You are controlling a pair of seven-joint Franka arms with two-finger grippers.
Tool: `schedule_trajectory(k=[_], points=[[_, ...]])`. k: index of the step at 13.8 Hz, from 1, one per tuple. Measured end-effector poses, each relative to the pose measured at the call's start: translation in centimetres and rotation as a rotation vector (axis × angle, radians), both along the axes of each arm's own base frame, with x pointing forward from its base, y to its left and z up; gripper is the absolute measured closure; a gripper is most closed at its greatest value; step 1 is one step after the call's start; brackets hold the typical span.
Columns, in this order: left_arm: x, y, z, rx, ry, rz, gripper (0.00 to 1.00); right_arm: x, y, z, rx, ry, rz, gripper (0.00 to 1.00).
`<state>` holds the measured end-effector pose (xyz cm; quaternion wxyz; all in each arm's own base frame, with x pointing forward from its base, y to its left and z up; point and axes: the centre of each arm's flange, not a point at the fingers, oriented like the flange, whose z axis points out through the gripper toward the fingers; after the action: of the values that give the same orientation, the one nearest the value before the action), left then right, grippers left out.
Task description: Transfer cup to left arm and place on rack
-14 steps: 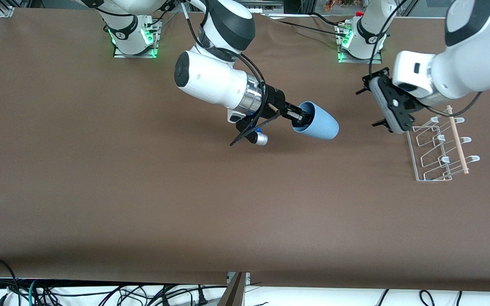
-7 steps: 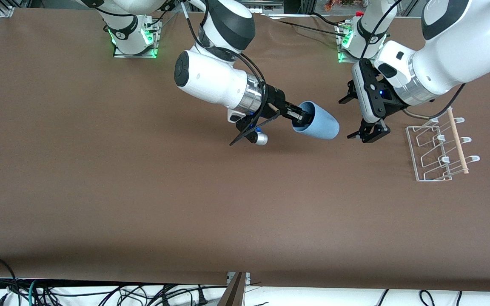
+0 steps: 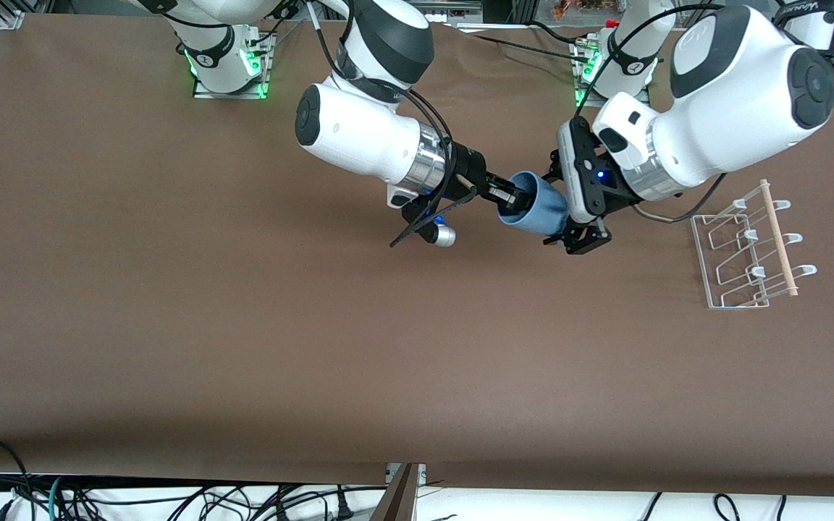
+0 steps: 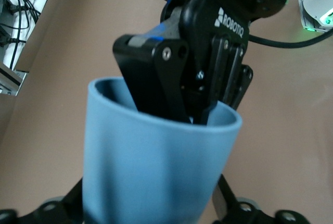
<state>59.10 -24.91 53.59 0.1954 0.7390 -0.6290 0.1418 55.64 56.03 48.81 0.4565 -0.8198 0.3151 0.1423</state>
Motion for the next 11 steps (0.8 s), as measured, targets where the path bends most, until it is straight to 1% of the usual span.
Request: schedule_trajectory(k=[1,2,8,9,10,11], points=[[0.2,0.1,-0.1,-0.001,-0.002,0.002,0.19,0.1,-0.1,0.0,-0.001,0.000,-0.001,0.94],[0.2,0.2,-0.2,-0.004,-0.001,0.003,0.22,0.1,-0.1,0.0,-0.001,0.001,-0.002,0.94],[0.3,0.2,-0.1,-0.005,-0.003,0.003,0.22,0.2,-0.1,0.0,0.000,0.001,-0.003,0.94],[0.3,0.2,-0.1,-0.005,-0.003,0.003,0.22,0.4,-0.3,0.2,0.003,0.000,-0.010,0.88],[0.3,0.3,-0.1,-0.005,-0.003,0.005,0.22,0.9,-0.9,0.5,0.007,-0.003,-0.021,0.79],[0.4,0.5,-0.2,-0.004,-0.001,0.007,0.23,1.7,-1.7,0.9,0.011,-0.006,-0.034,0.68]])
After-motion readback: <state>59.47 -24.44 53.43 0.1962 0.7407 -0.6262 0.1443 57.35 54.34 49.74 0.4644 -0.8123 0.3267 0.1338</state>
